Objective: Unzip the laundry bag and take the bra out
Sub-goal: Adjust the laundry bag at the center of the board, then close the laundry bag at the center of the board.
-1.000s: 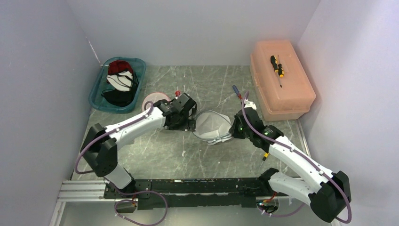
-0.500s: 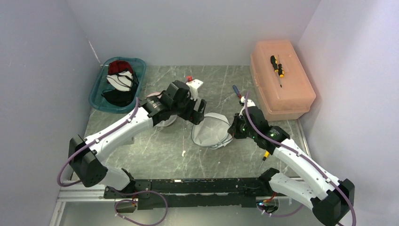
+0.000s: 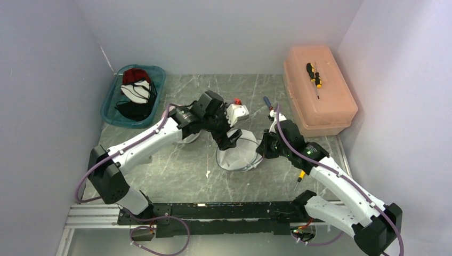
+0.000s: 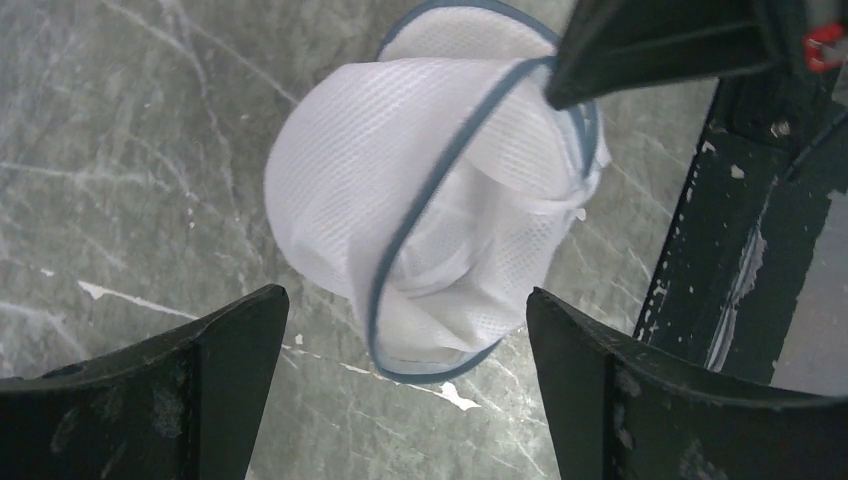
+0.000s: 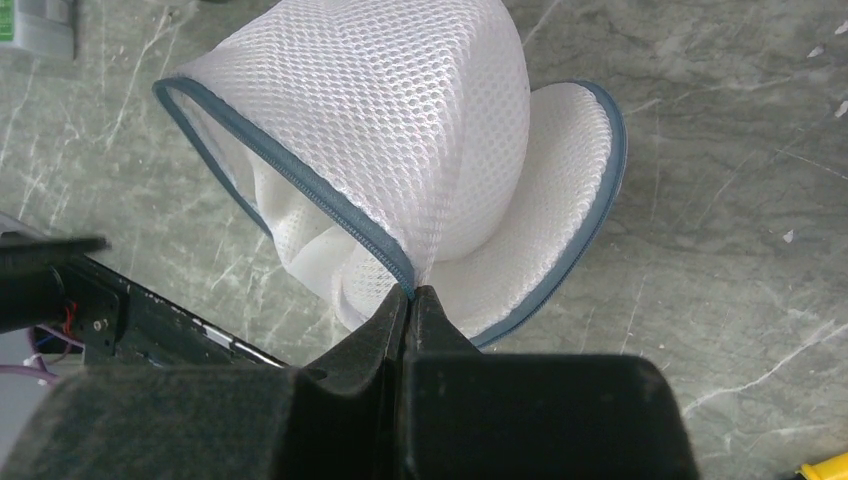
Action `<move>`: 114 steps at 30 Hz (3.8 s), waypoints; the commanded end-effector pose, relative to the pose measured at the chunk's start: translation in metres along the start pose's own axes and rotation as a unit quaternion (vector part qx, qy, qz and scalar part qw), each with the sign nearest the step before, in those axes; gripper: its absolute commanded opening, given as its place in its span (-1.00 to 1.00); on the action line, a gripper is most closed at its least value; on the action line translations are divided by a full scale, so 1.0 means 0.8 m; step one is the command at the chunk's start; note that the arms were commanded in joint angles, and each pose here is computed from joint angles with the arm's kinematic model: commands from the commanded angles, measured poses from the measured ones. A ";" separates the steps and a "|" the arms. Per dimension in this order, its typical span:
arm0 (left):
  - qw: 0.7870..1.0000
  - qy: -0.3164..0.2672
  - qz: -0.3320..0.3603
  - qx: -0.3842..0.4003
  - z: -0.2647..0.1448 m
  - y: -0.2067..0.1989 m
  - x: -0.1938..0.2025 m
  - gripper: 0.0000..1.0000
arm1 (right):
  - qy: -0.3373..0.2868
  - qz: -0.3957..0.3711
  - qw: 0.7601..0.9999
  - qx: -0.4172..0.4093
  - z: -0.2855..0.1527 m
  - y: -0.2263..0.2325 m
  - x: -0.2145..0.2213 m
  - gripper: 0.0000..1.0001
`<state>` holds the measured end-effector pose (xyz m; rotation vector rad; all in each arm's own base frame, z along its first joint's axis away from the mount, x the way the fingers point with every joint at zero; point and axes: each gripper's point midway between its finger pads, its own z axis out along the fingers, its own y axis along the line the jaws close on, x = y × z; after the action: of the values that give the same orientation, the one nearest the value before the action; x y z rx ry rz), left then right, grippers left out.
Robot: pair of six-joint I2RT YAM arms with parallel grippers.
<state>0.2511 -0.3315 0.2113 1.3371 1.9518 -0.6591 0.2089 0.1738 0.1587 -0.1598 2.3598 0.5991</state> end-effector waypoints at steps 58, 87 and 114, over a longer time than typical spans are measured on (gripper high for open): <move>0.743 -0.141 -0.644 -0.116 -0.048 0.028 -0.006 -0.95 | -0.335 0.102 0.936 -0.023 -0.133 -0.029 -0.074 0.56; 0.744 -0.051 -0.619 -0.247 -0.068 0.027 0.151 -0.95 | -0.100 0.182 0.978 0.016 0.065 -0.052 0.050 0.28; 0.758 -0.050 -0.609 -0.227 -0.056 0.021 0.161 -0.95 | 0.028 0.073 0.980 0.184 0.155 -0.111 0.072 -0.35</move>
<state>0.2223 -0.2120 0.1364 -0.4458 2.5232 -0.6434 0.2656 0.1644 0.0181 0.2070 2.4594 0.3204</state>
